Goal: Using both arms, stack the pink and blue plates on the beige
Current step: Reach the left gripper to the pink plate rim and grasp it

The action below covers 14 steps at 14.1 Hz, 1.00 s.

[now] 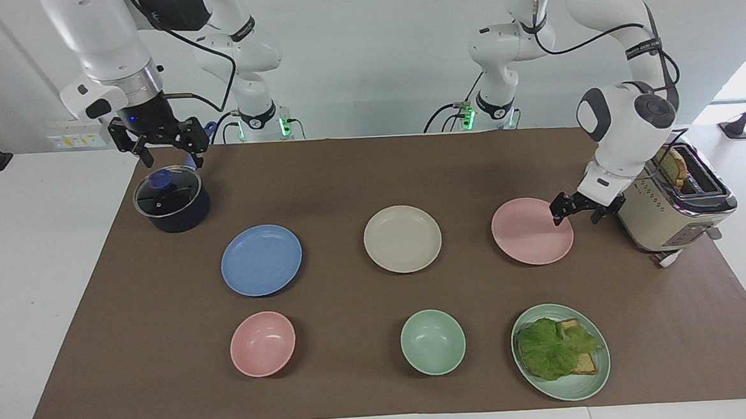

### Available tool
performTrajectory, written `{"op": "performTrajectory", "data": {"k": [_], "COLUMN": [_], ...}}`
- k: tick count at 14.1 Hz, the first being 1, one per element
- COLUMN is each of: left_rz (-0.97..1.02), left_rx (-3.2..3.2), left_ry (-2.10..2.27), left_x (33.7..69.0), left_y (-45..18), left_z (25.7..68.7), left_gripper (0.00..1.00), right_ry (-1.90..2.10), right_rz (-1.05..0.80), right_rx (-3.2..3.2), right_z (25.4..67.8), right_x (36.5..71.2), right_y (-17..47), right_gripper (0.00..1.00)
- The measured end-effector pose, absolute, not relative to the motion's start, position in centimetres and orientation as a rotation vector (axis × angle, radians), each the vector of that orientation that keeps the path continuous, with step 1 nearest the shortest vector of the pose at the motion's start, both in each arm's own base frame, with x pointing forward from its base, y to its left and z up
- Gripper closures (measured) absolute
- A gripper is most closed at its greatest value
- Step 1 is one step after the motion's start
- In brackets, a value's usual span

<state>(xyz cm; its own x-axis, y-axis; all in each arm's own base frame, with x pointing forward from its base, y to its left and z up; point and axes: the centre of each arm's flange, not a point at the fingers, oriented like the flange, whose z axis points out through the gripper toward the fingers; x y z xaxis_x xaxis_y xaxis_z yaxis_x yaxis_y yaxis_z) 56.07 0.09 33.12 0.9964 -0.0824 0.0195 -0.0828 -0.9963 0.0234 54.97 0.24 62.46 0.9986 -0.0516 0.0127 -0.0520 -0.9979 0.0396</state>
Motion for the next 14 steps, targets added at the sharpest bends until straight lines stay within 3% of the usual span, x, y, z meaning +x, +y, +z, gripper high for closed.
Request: {"op": "performTrajectory", "data": {"k": [4, 7, 8, 9, 13, 14], "left_rz": [0.017, 0.024, 0.026, 0.028, 0.041, 0.053], "left_rx": [3.113, 3.113, 3.113, 3.113, 3.111, 3.111], "left_ry": [-0.156, -0.165, -0.166, -0.17, -0.212, -0.217], "left_x": [56.2, 56.3, 56.3, 56.3, 56.4, 56.5], "left_y": [0.1, 0.1, 0.1, 0.2, 1.1, 1.1], "left_z": [31.8, 31.9, 31.9, 31.9, 32.3, 32.7], "left_gripper": [0.07, 0.37, 0.37, 0.44, 0.92, 0.92], "right_ry": [-0.081, -0.081, -0.081, -0.081, -0.081, -0.081], "right_rz": [0.018, 0.018, 0.018, 0.018, 0.018, 0.018], "right_rx": [3.101, 3.101, 3.101, 3.101, 3.101, 3.101], "right_z": [62.5, 62.5, 62.5, 62.5, 62.5, 62.5], "right_x": [55.0, 55.0, 55.0, 55.0, 55.0, 55.0], "right_y": [0.2, 0.2, 0.2, 0.2, 0.2, 0.2], "right_gripper": [0.0, 0.0, 0.0, 0.0, 0.0, 0.0]}}
